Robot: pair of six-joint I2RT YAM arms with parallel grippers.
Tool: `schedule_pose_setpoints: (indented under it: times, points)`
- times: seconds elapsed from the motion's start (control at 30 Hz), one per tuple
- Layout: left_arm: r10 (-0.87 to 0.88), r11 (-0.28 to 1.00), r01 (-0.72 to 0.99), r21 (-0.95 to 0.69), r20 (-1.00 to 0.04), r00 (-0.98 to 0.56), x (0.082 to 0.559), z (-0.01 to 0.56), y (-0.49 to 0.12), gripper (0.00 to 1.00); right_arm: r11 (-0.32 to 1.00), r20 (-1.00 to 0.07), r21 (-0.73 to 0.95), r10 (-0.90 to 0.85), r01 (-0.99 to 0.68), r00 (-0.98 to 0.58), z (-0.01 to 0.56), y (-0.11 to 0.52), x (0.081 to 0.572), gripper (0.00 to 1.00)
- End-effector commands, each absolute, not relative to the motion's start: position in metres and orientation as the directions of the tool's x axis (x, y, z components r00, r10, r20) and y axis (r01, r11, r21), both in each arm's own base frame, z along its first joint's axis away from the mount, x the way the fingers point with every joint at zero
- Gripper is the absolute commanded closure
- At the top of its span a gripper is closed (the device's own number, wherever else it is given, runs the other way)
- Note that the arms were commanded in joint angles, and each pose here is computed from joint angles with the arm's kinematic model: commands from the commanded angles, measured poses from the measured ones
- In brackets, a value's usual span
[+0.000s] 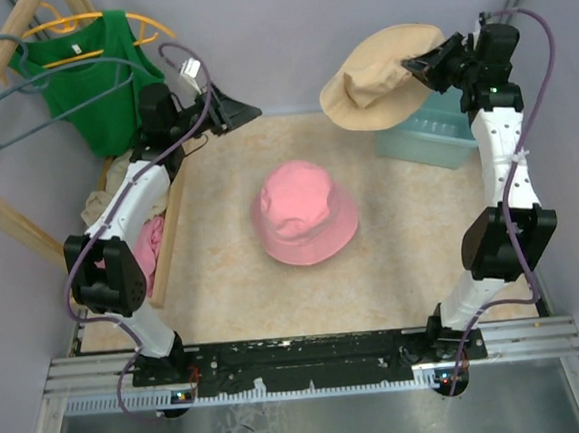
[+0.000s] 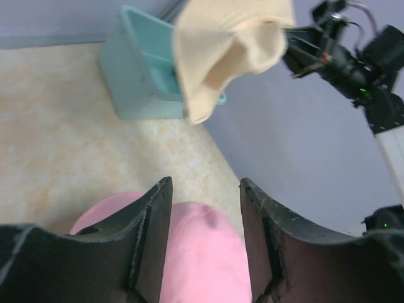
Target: Stack the hats
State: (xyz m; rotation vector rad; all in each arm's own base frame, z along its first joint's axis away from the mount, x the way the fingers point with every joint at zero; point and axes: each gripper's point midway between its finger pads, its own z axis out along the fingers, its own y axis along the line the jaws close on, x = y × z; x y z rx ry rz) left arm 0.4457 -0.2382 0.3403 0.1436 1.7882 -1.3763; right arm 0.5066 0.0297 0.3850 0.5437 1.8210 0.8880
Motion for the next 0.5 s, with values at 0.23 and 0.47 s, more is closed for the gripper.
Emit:
schedule_pose_setpoints:
  times: [0.23,0.47]
  points:
    - [-0.362,0.284,0.677,-0.679,-0.73,-0.58,0.417,0.409,-0.284,0.4,0.301,-0.46,0.885,0.68,-0.354,-0.572,0.478,0.13,0.435,1.0]
    - [-0.376,0.3,0.701,-0.647,-0.755,-0.537,0.422,0.425,-0.263,0.39,0.213,-0.463,0.88,0.585,-0.425,-0.666,0.474,0.149,0.414,1.0]
